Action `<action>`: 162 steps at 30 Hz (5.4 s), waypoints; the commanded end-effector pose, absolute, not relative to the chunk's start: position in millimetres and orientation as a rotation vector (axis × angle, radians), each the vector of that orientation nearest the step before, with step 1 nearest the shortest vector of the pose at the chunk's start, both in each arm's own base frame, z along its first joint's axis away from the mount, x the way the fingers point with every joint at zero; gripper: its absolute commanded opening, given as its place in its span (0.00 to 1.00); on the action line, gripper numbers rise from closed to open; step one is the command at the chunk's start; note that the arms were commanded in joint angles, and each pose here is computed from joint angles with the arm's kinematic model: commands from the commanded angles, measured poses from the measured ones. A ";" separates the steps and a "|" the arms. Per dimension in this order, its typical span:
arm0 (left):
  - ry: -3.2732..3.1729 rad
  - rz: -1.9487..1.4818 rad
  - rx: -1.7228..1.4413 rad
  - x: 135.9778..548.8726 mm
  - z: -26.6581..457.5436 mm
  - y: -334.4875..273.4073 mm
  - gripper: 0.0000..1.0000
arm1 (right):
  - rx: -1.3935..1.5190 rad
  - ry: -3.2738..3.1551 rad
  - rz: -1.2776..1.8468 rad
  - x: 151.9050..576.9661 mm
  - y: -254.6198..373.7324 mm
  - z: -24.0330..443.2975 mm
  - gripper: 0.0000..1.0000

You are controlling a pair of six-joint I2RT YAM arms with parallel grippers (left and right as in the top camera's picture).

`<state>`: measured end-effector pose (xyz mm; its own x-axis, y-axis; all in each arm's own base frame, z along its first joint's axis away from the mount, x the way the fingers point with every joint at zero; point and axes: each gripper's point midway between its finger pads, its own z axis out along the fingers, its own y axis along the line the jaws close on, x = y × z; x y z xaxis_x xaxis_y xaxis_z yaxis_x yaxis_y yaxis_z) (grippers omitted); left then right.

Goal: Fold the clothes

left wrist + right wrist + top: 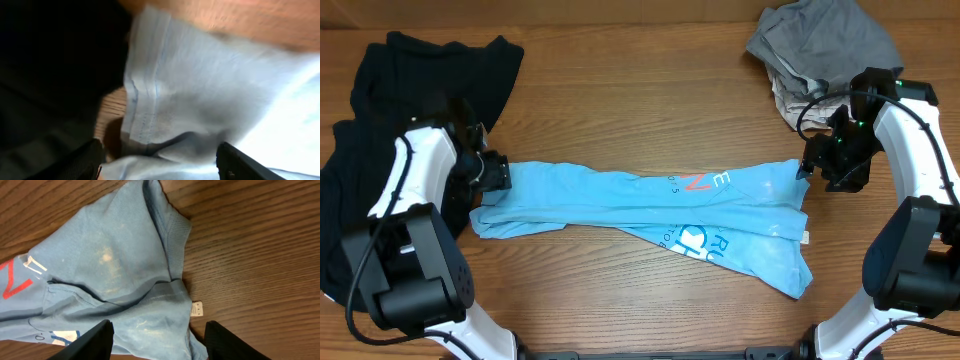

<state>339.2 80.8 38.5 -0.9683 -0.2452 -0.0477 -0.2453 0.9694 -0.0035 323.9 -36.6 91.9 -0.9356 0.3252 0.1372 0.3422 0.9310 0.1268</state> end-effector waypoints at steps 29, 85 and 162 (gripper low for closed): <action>2.923 -0.198 -0.439 343.6 18.6 59.0 0.04 | -0.523 -3.023 -0.305 331.9 -31.7 107.7 0.63; 2.917 -0.538 0.492 336.7 66.4 -223.7 0.04 | -0.522 -3.056 -0.420 344.8 -21.9 110.0 0.63; 2.903 0.199 0.022 406.4 139.1 -16.7 1.00 | -0.586 -2.770 -0.855 252.9 44.5 -14.7 0.04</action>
<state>401.7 -49.7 132.7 -0.9735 0.0674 -0.2185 0.0516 0.9957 0.0771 253.2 58.5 -1.7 -0.9137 0.2891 0.2857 0.4021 0.7449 0.5323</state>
